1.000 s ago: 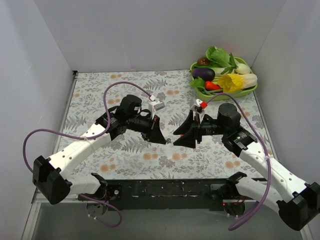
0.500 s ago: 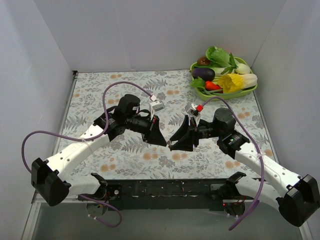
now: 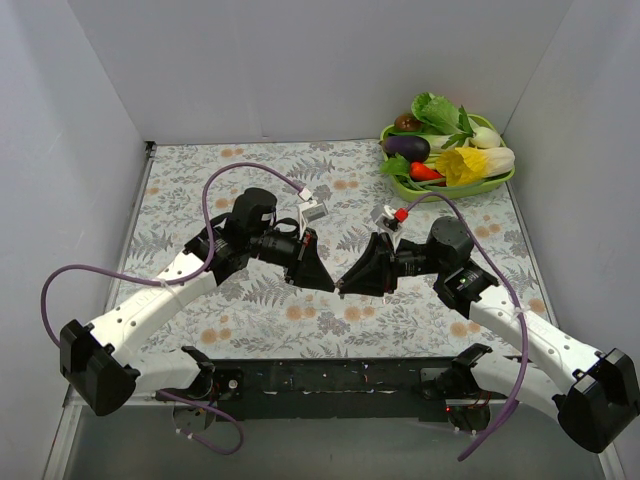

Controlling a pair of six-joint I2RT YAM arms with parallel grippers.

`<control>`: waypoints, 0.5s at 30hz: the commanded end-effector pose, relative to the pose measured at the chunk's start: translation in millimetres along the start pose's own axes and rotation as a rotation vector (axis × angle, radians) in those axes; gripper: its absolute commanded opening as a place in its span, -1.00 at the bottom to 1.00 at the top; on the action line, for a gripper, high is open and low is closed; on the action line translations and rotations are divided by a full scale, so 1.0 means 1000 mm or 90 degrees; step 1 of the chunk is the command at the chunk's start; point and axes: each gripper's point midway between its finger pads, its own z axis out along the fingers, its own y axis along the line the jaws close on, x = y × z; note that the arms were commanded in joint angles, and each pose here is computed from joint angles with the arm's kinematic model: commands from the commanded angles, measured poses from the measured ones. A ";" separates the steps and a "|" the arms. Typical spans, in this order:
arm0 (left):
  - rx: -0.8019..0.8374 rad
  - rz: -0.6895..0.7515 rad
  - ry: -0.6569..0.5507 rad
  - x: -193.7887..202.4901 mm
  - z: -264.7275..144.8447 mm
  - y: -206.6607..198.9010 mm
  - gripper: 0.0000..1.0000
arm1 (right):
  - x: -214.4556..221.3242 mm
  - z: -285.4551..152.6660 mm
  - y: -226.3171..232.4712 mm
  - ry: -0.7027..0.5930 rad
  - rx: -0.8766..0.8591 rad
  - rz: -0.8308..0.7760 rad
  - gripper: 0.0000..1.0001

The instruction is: Unlock with the key

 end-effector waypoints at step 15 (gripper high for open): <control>-0.012 0.025 -0.047 -0.005 -0.004 -0.003 -0.26 | -0.005 0.004 -0.004 -0.024 0.010 -0.004 -0.97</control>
